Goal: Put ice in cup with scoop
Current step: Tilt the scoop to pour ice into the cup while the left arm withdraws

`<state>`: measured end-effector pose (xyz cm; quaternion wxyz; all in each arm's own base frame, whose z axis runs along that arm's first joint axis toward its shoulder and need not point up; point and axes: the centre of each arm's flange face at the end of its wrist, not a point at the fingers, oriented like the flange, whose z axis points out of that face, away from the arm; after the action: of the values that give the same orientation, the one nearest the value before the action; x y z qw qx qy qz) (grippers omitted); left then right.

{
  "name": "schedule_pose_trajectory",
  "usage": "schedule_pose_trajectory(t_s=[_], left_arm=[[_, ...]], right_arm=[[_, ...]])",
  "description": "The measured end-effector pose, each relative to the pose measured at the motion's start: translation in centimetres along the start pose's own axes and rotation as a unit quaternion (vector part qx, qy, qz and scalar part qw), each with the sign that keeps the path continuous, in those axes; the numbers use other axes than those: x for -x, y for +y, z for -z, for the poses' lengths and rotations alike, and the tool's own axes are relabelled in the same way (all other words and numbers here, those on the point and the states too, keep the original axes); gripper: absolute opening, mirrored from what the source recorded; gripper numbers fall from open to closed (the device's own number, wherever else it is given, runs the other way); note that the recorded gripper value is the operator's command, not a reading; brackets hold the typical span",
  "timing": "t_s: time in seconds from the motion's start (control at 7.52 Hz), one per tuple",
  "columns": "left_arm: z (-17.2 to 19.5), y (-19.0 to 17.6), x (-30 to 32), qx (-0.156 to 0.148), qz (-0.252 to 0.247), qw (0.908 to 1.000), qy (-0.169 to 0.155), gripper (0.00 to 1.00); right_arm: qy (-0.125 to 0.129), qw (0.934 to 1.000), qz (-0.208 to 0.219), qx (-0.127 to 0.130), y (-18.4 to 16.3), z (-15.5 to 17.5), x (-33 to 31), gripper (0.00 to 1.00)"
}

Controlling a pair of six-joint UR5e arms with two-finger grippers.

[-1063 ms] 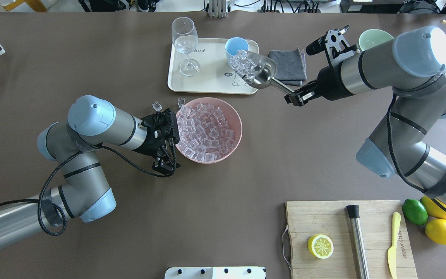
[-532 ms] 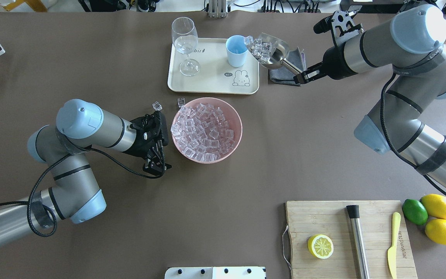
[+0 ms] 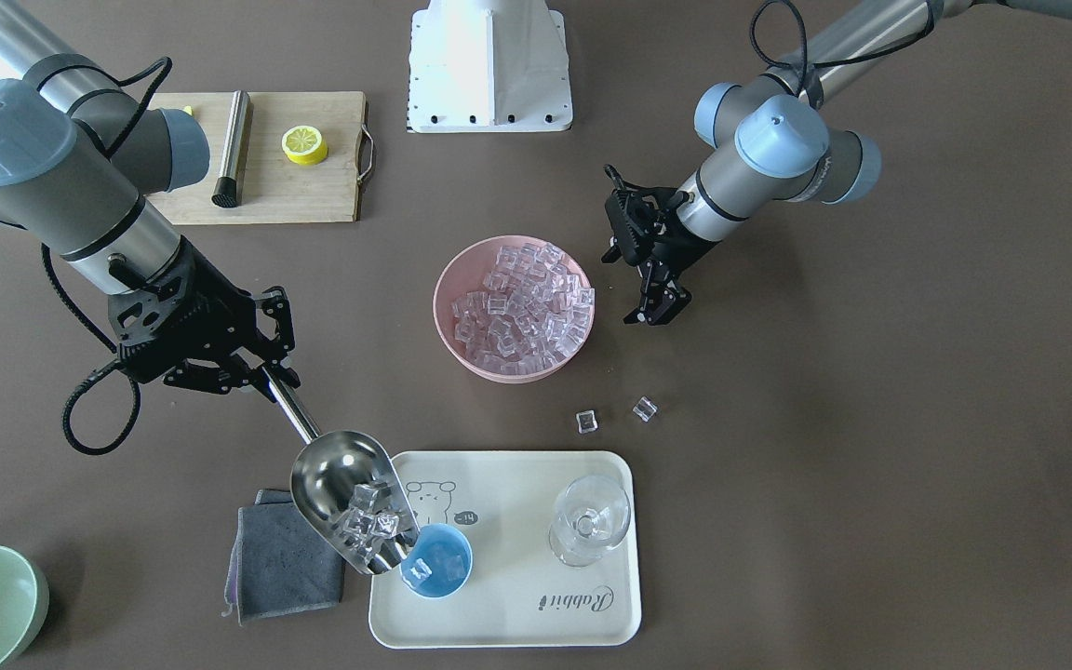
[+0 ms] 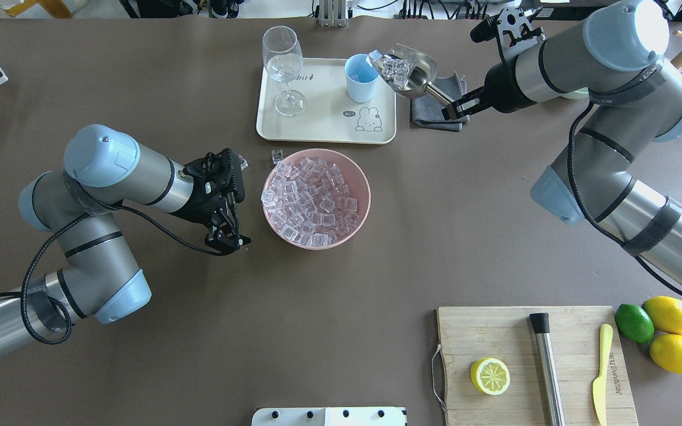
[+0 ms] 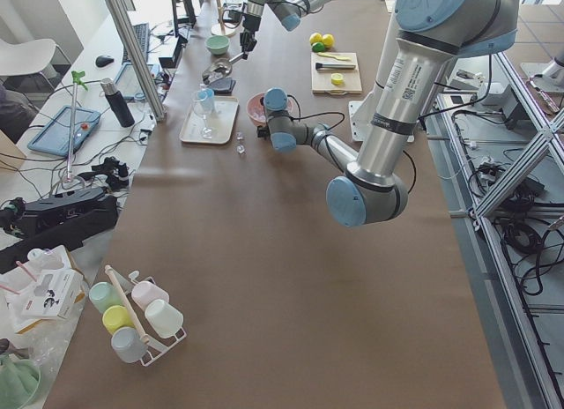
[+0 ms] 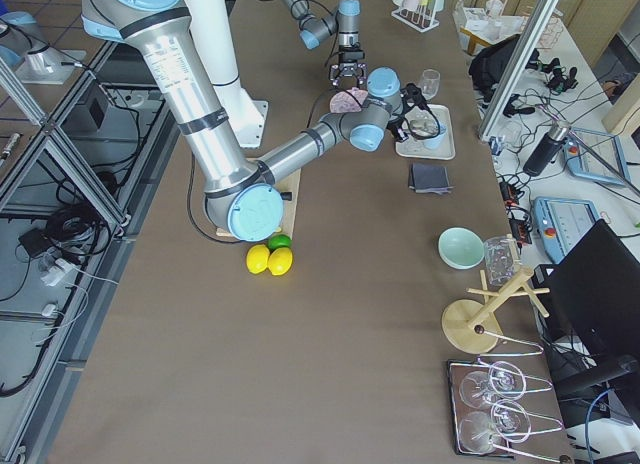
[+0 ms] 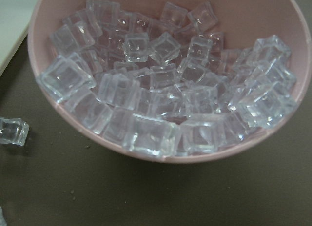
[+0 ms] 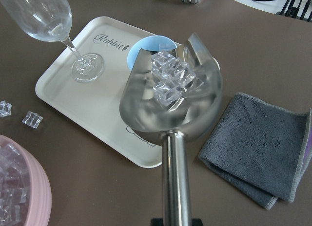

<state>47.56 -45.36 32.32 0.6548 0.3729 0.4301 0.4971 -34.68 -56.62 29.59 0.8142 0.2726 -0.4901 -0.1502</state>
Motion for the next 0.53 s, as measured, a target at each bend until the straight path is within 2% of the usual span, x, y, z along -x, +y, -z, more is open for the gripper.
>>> schedule_pose_trajectory(t_s=[0.4, 0.53], left_arm=[[3.2, -1.1, -0.7, 0.053, 0.029, 0.9981, 0.002, 0.99], [4.5, -1.4, -0.7, 0.077, 0.036, 0.9964, -0.002, 0.99]], right_arm=[[0.007, 0.9999, -0.004, 0.015, -1.9, -0.7, 1.1, 0.0], [0.009, 0.9995, -0.006, 0.029, -2.6, -0.8, 1.8, 0.0]])
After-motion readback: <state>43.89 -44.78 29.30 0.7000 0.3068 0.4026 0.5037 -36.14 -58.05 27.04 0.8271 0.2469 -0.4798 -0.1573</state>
